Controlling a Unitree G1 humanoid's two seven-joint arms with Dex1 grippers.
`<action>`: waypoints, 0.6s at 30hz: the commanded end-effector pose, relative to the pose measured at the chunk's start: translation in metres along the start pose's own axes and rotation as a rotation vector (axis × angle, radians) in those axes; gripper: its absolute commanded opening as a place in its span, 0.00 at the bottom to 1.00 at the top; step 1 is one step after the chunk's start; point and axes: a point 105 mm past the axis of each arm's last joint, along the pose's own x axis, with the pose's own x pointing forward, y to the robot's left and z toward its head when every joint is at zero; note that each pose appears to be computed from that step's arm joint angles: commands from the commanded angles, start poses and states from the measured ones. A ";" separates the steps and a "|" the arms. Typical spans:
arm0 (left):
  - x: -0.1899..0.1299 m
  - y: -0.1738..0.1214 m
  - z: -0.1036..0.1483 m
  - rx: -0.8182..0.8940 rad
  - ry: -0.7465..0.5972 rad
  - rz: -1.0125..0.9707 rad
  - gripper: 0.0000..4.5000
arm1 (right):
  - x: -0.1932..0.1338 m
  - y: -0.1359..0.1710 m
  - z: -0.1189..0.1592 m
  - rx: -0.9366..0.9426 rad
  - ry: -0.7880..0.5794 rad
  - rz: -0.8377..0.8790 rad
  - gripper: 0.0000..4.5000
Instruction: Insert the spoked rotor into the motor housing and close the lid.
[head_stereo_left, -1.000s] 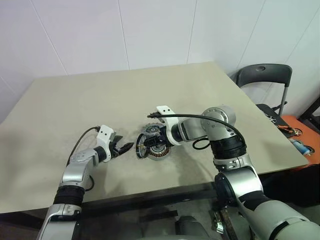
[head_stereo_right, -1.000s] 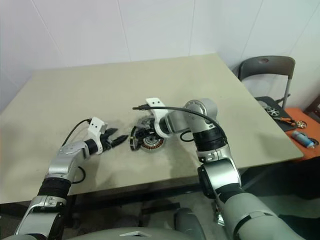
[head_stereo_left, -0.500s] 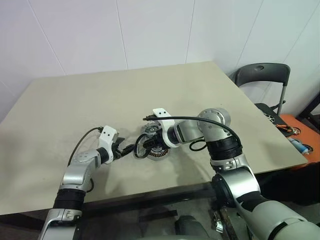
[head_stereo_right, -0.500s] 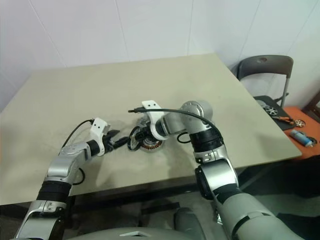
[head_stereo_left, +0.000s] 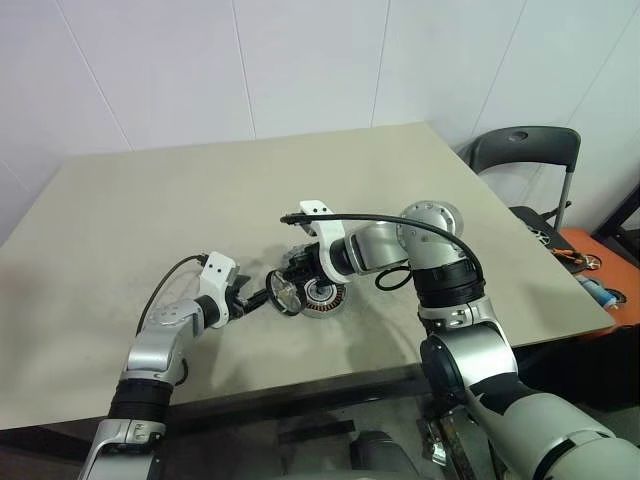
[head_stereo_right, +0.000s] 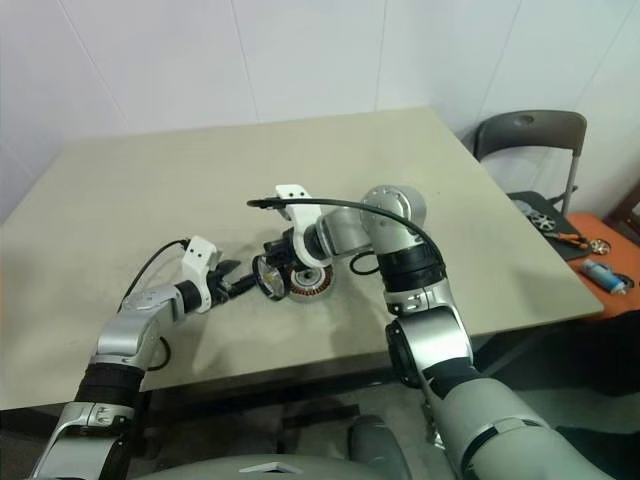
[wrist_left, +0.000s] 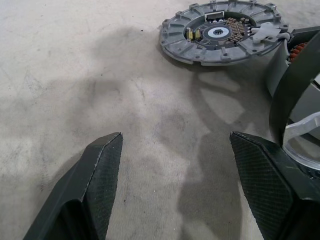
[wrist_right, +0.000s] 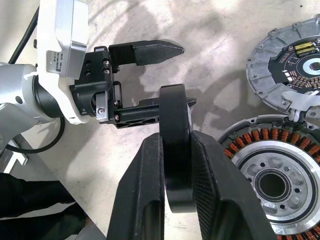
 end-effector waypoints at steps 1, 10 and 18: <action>0.005 -0.006 0.004 -0.005 -0.015 -0.029 0.81 | -0.003 0.006 0.005 -0.020 -0.004 0.014 0.10; 0.008 -0.004 0.004 -0.003 -0.016 -0.029 0.81 | -0.031 0.045 0.043 0.016 -0.185 0.280 0.10; 0.008 0.000 0.004 0.003 -0.017 -0.032 0.81 | -0.055 0.027 0.028 -0.183 -0.271 0.173 0.10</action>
